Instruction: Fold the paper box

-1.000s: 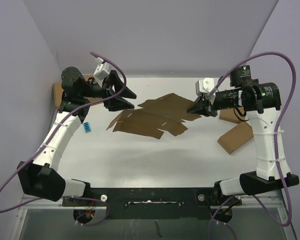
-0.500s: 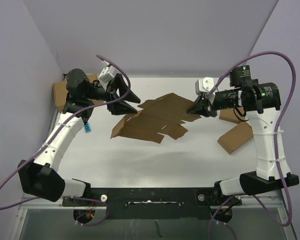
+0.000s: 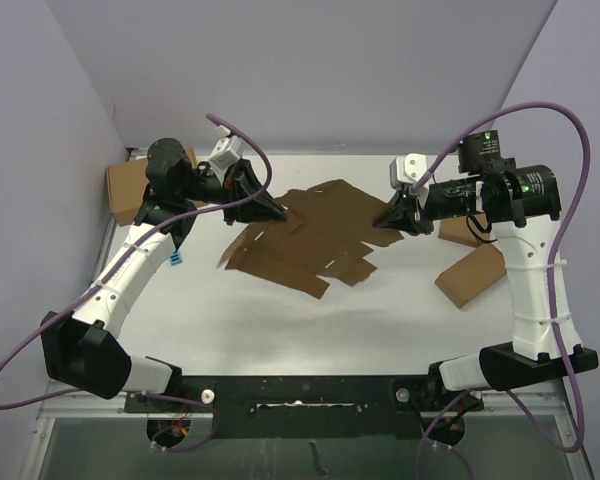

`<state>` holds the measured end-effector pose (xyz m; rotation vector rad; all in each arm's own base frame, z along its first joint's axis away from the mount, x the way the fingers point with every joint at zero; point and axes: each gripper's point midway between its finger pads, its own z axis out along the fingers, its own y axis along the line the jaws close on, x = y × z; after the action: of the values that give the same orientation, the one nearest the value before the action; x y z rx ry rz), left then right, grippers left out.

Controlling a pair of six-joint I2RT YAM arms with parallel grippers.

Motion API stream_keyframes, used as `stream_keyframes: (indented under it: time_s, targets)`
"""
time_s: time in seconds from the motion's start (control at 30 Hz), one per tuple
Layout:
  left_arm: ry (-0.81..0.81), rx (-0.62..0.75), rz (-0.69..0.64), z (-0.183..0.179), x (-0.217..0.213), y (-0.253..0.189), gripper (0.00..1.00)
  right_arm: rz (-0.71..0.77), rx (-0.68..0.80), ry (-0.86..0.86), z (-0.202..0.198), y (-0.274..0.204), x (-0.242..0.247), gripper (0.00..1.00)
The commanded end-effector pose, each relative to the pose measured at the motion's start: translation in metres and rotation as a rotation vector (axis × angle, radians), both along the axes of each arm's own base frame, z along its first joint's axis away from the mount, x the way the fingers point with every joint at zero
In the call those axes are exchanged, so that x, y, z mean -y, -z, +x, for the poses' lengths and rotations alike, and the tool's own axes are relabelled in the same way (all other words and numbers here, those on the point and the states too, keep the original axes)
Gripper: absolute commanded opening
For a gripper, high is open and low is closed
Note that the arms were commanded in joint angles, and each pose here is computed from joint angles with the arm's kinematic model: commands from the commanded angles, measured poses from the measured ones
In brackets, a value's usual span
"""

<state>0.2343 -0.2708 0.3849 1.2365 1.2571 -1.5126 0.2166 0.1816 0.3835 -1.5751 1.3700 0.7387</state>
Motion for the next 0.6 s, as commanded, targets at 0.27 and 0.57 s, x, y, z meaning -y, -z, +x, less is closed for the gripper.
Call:
stream_keyframes:
  time_s: [0.27, 0.57]
  targets:
    - [-0.257, 0.064, -0.102, 0.036, -0.028, -0.029, 0.47, 0.039, 0.025, -0.001, -0.002, -0.008, -0.005, 0.00]
    - [-0.960, -0.108, -0.291, 0.064, -0.148, -0.019, 0.89, 0.141, -0.098, 0.125, 0.010, -0.018, 0.002, 0.00]
